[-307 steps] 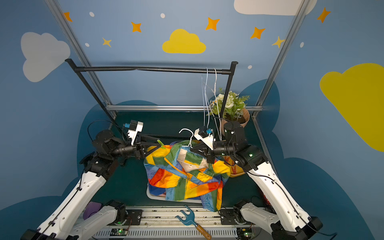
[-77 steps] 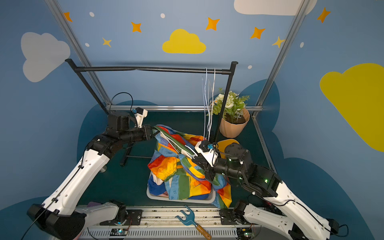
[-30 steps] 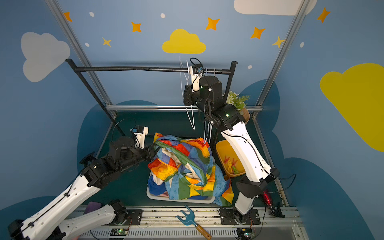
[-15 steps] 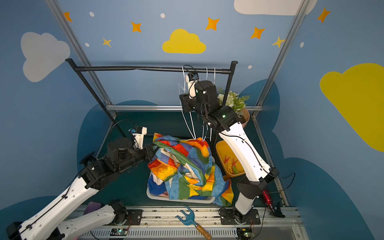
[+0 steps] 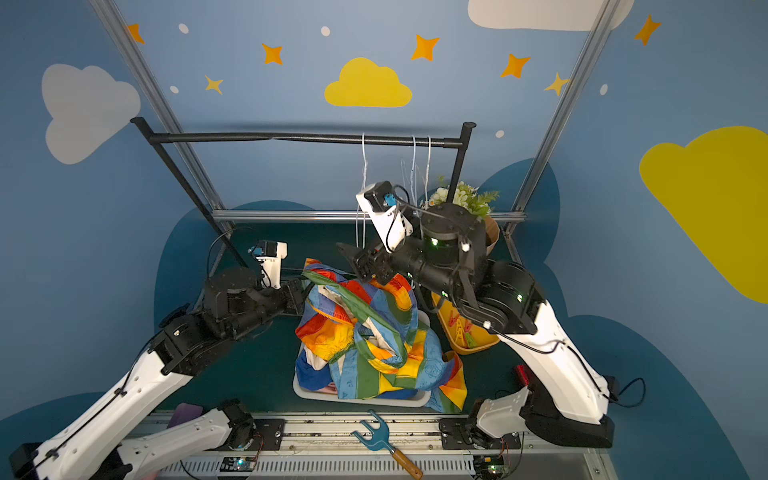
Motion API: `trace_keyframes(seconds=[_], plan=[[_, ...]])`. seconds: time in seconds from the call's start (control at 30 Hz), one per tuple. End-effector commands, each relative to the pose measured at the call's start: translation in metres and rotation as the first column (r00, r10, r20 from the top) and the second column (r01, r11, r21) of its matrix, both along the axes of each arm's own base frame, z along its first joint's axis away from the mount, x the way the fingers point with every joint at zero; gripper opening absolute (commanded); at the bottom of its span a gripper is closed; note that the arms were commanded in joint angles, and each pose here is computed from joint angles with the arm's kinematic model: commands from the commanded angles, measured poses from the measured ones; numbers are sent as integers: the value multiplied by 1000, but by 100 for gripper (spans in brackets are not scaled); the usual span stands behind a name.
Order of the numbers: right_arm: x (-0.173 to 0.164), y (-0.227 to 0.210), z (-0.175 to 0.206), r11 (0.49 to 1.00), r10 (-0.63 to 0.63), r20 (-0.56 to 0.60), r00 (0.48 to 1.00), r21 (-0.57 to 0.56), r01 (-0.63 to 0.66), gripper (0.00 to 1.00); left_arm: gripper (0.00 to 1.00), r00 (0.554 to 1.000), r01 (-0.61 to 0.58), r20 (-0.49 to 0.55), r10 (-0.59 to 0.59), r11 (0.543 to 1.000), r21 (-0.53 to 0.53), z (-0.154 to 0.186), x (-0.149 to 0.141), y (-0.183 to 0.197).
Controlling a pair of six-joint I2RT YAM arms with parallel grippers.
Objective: Remove the clothespins securing jackets to the hanger
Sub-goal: Place the hanger on the clothesline, then place the jacket in the basket.
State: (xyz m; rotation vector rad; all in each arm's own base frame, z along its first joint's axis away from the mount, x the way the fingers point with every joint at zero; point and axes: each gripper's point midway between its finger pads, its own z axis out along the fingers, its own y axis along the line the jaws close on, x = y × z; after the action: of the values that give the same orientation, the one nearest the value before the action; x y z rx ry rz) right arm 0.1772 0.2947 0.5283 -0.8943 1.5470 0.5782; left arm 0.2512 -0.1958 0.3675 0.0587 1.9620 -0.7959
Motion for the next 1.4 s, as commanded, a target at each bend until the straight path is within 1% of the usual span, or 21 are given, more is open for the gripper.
trace_keyframes(seconds=[0.0, 0.1, 0.17, 0.23, 0.33, 0.4, 0.47, 0.53, 0.63, 0.8, 0.87, 1.03, 1.07, 1.1, 1.13, 1.17, 1.2, 1.23, 1.27, 1.33, 1.37], plan=[[-20, -10, -54, 981, 0, 19, 1000, -192, 4, 92, 4, 998, -43, 43, 43, 999, -6, 18, 3, 10], [-40, -24, -100, 968, -5, -23, 1000, -251, -1, 90, 4, 999, -48, 23, 48, 999, -9, 11, 5, 9], [-54, -30, -122, 961, 0, -29, 1000, -277, -8, 90, 4, 998, -56, 13, 56, 998, -11, 8, 5, 10], [-69, -32, -139, 955, 21, -46, 999, -294, -34, 87, 4, 998, -61, 16, 61, 998, -25, 11, 4, 12], [-82, -34, -159, 929, 14, -44, 999, -368, -29, 84, 4, 998, -51, 26, 52, 998, -36, 21, 1, 12], [-86, -38, -177, 905, -28, -48, 998, -426, 5, 83, 4, 999, -39, 30, 40, 999, -23, 28, -2, 10], [-87, -45, -193, 892, -75, -80, 994, -451, 31, 83, 4, 998, -36, 41, 37, 999, -18, 32, -4, 8], [-88, -54, -210, 893, -114, -128, 985, -449, 45, 82, 4, 998, -32, 48, 33, 999, -20, 35, -6, 7], [-83, -79, -241, 886, -189, -180, 965, -454, 89, 82, 4, 998, -23, 64, 24, 1000, -21, 38, -10, 5], [-78, -95, -288, 887, -245, -302, 921, -453, 87, 83, 4, 996, -10, 90, 11, 1000, -6, 43, -19, -3], [-78, -96, -302, 887, -248, -343, 906, -457, 70, 83, 4, 995, 1, 104, -1, 1000, -4, 46, -24, -8], [-97, -70, -327, 902, -154, -460, 875, -427, -65, 79, 4, 989, 8, 149, -10, 1000, 18, 59, -32, -16], [-100, -65, -332, 902, -143, -478, 867, -423, -84, 76, 4, 988, 8, 152, -10, 1000, 19, 61, -32, -17], [-100, -65, -337, 901, -156, -485, 861, -428, -77, 69, 4, 988, 8, 157, -11, 1000, 18, 62, -33, -18], [-97, -65, -340, 899, -173, -479, 861, -434, -61, 58, 4, 987, 12, 163, -15, 1000, 15, 64, -34, -19], [-94, -66, -343, 900, -187, -473, 861, -435, -43, 44, 4, 986, 14, 169, -16, 1000, 13, 65, -35, -20], [-93, -63, -344, 906, -179, -478, 860, -422, -46, 35, 4, 985, 19, 174, -21, 1000, 10, 66, -37, -20], [-93, -61, -342, 913, -168, -487, 857, -406, -52, 28, 4, 984, 24, 179, -25, 1000, 7, 68, -39, -21], [-91, -58, -336, 925, -151, -488, 860, -377, -52, 19, 4, 984, 26, 179, -28, 1000, 9, 67, -40, -21], [-88, -52, -313, 949, -109, -474, 874, -313, -51, 9, 4, 983, 27, 184, -29, 1000, 12, 67, -42, -20], [-88, -47, -296, 960, -74, -469, 880, -271, -64, 1, 4, 983, 27, 184, -29, 1000, 16, 66, -43, -21]])
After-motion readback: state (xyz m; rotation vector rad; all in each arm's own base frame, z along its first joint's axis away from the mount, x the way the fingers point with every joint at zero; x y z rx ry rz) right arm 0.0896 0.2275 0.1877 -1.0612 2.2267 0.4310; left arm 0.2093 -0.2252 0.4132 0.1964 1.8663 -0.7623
